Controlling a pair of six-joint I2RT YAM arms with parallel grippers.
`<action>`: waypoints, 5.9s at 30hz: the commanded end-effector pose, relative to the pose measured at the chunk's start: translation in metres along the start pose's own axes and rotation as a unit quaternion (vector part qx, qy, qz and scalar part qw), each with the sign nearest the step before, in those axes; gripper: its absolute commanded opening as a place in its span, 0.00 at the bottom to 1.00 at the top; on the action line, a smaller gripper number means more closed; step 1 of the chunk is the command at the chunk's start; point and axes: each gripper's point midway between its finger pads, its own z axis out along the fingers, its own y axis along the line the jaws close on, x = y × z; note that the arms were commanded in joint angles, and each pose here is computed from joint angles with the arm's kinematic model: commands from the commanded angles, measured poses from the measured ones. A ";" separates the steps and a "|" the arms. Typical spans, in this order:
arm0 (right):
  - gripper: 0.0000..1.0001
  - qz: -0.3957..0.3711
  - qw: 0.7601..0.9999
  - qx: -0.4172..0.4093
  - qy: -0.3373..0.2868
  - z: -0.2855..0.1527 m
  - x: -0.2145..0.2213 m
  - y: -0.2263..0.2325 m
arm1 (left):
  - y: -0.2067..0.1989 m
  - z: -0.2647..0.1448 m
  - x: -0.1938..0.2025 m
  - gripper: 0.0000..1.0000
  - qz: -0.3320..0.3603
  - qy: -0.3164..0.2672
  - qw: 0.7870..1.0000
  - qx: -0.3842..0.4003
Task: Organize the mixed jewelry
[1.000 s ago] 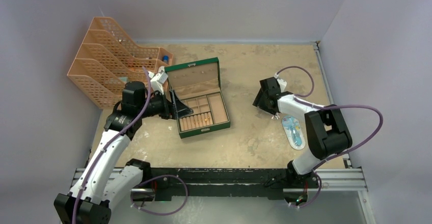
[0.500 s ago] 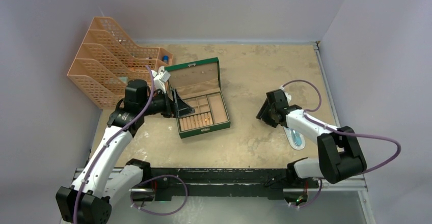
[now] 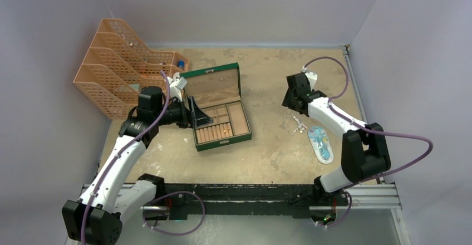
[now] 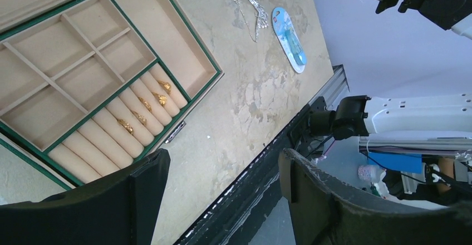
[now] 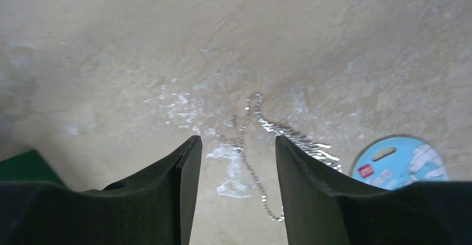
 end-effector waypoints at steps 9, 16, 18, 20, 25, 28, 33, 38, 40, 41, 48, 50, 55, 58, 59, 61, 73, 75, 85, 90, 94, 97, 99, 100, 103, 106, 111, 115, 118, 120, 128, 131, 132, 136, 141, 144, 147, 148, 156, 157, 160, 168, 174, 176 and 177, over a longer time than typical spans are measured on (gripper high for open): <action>0.55 -0.139 0.989 0.021 0.040 0.021 0.021 -0.020 | -0.003 0.012 -0.021 0.71 0.028 0.000 0.999 0.018; 0.42 -0.140 0.986 0.051 0.078 0.037 0.036 -0.032 | -0.001 0.016 -0.020 0.71 0.028 0.004 0.999 0.019; 0.42 -0.139 0.985 0.062 0.081 0.039 0.038 -0.035 | 0.000 0.017 -0.019 0.71 0.030 0.005 0.999 0.016; 0.41 -0.138 0.984 0.069 0.085 0.041 0.039 -0.038 | 0.000 0.018 -0.018 0.71 0.031 0.007 0.999 0.015; 0.41 -0.141 0.983 0.077 0.092 0.050 0.038 -0.042 | 0.000 0.019 -0.017 0.71 0.033 0.008 0.999 0.015; 0.41 -0.132 0.984 0.082 0.089 0.054 0.031 -0.046 | -0.002 0.020 -0.018 0.71 0.035 0.007 0.999 0.018; 0.41 -0.112 0.984 0.099 0.097 0.064 0.031 -0.060 | -0.004 0.021 -0.019 0.71 0.036 0.009 0.999 0.022; 0.39 -0.083 0.987 0.082 0.109 0.069 0.035 -0.060 | -0.003 0.024 -0.017 0.70 0.029 0.017 0.999 0.029; 0.37 -0.065 0.989 0.067 0.117 0.071 0.038 -0.058 | -0.004 0.024 -0.017 0.70 0.027 0.017 0.999 0.030; 0.35 -0.056 0.989 0.050 0.126 0.072 0.042 -0.055 | -0.005 0.025 -0.017 0.70 0.026 0.017 0.999 0.032; 0.17 -0.027 0.986 0.002 0.162 0.078 0.068 -0.050 | -0.017 0.030 -0.022 0.69 0.030 0.030 0.997 0.067; 0.08 -0.027 0.986 0.009 0.164 0.079 0.071 -0.054 | -0.020 0.031 -0.024 0.68 0.033 0.031 0.996 0.072; 0.00 -0.028 0.992 0.019 0.121 0.072 0.044 -0.054 | -0.029 0.040 -0.030 0.67 0.037 0.026 0.995 0.085; 0.00 -0.025 0.995 0.007 0.096 0.061 0.026 -0.047 | -0.037 0.052 -0.034 0.67 0.040 0.019 0.995 0.088; 0.00 -0.024 0.996 0.003 0.088 0.056 0.020 -0.046 | -0.040 0.058 -0.035 0.67 0.041 0.017 0.995 0.085; 0.00 -0.021 0.997 -0.005 0.074 0.048 0.012 -0.043 | -0.046 0.070 -0.040 0.66 0.046 0.007 0.996 0.078; 0.00 0.010 0.998 -0.049 0.028 0.019 -0.005 -0.033 | -0.092 0.168 -0.046 0.62 0.092 -0.015 0.992 0.089; 0.00 0.011 0.998 -0.055 0.029 0.018 -0.004 -0.031 | -0.092 0.187 -0.042 0.59 0.095 0.000 0.992 0.085; 0.38 0.017 0.997 0.042 0.069 0.049 0.019 -0.060 | -0.082 0.232 -0.035 0.54 0.060 0.053 0.995 0.054; 0.37 0.006 0.995 0.039 0.090 0.060 0.030 -0.059 | -0.077 0.245 -0.030 0.54 0.066 0.068 0.994 0.053; 0.35 -0.008 0.994 0.039 0.105 0.063 0.039 -0.061 | -0.072 0.250 -0.028 0.54 0.071 0.071 0.994 0.047; 0.28 -0.015 0.992 0.043 0.119 0.062 0.045 -0.063 | -0.070 0.253 -0.024 0.54 0.072 0.077 0.993 0.052; 0.22 -0.017 0.991 0.044 0.124 0.060 0.048 -0.065 | -0.070 0.254 -0.022 0.54 0.072 0.082 0.992 0.055; 0.16 -0.017 0.991 0.046 0.124 0.058 0.048 -0.066 | -0.070 0.254 -0.021 0.54 0.072 0.084 0.992 0.057; 0.03 -0.016 0.992 0.050 0.116 0.054 0.045 -0.068 | -0.071 0.255 -0.018 0.54 0.071 0.090 0.991 0.063; 0.00 -0.010 0.994 0.045 0.102 0.048 0.036 -0.065 | -0.071 0.256 -0.017 0.54 0.069 0.093 0.991 0.066; 0.00 -0.002 0.997 0.035 0.073 0.035 0.018 -0.061 | -0.071 0.261 -0.013 0.54 0.061 0.101 0.991 0.069; 0.00 0.007 0.999 0.024 0.047 0.021 0.003 -0.058 | -0.069 0.266 -0.009 0.54 0.039 0.114 0.991 0.062; 0.00 0.009 0.999 0.018 0.043 0.017 0.002 -0.057 | -0.069 0.271 -0.007 0.54 0.030 0.120 0.991 0.056; 0.02 0.013 0.998 0.024 0.055 0.018 0.008 -0.059 | -0.067 0.274 -0.006 0.54 0.026 0.123 0.991 0.046; 0.40 0.014 0.995 0.031 0.094 0.028 0.033 -0.064 | -0.060 0.273 -0.005 0.54 0.027 0.121 0.992 0.024; 0.40 0.009 0.994 0.035 0.104 0.030 0.041 -0.066 | -0.059 0.273 -0.003 0.54 0.027 0.123 0.992 0.024; 0.40 0.007 0.994 0.036 0.107 0.031 0.043 -0.066 | -0.059 0.274 -0.003 0.54 0.027 0.124 0.992 0.024; 0.36 -0.002 0.992 0.040 0.120 0.035 0.053 -0.066 | -0.058 0.275 -0.001 0.54 0.027 0.126 0.991 0.025; 0.23 -0.015 0.990 0.049 0.129 0.038 0.062 -0.066 | -0.060 0.274 -0.001 0.54 0.029 0.128 0.991 0.031; 0.22 -0.015 0.991 0.050 0.125 0.039 0.059 -0.066 | -0.059 0.275 0.000 0.54 0.029 0.129 0.991 0.032; 0.23 -0.017 0.991 0.058 0.122 0.040 0.058 -0.068 | -0.060 0.275 -0.001 0.54 0.030 0.128 0.991 0.034; 0.25 -0.019 0.990 0.062 0.122 0.041 0.058 -0.069 | -0.061 0.275 -0.001 0.54 0.031 0.129 0.991 0.035; 0.37 -0.025 0.988 0.088 0.121 0.048 0.060 -0.077 | -0.061 0.274 -0.002 0.54 0.033 0.128 0.991 0.035; 0.36 -0.025 0.988 0.088 0.124 0.049 0.061 -0.077 | -0.060 0.274 -0.002 0.54 0.033 0.128 0.991 0.035; 0.28 -0.026 0.988 0.082 0.128 0.051 0.063 -0.075 | -0.060 0.275 -0.001 0.54 0.033 0.130 0.990 0.035; 0.04 -0.019 0.991 0.096 0.091 0.042 0.040 -0.076 | -0.061 0.274 0.001 0.54 0.029 0.134 0.990 0.040; 0.01 -0.009 0.994 0.086 0.068 0.027 0.026 -0.073 | -0.064 0.280 0.004 0.54 0.007 0.142 0.989 0.048; 0.03 -0.008 0.994 0.088 0.067 0.025 0.025 -0.074 | -0.065 0.281 0.003 0.54 0.005 0.143 0.988 0.050; 0.08 -0.007 0.994 0.088 0.067 0.024 0.025 -0.074 | -0.065 0.281 0.003 0.54 0.004 0.143 0.988 0.049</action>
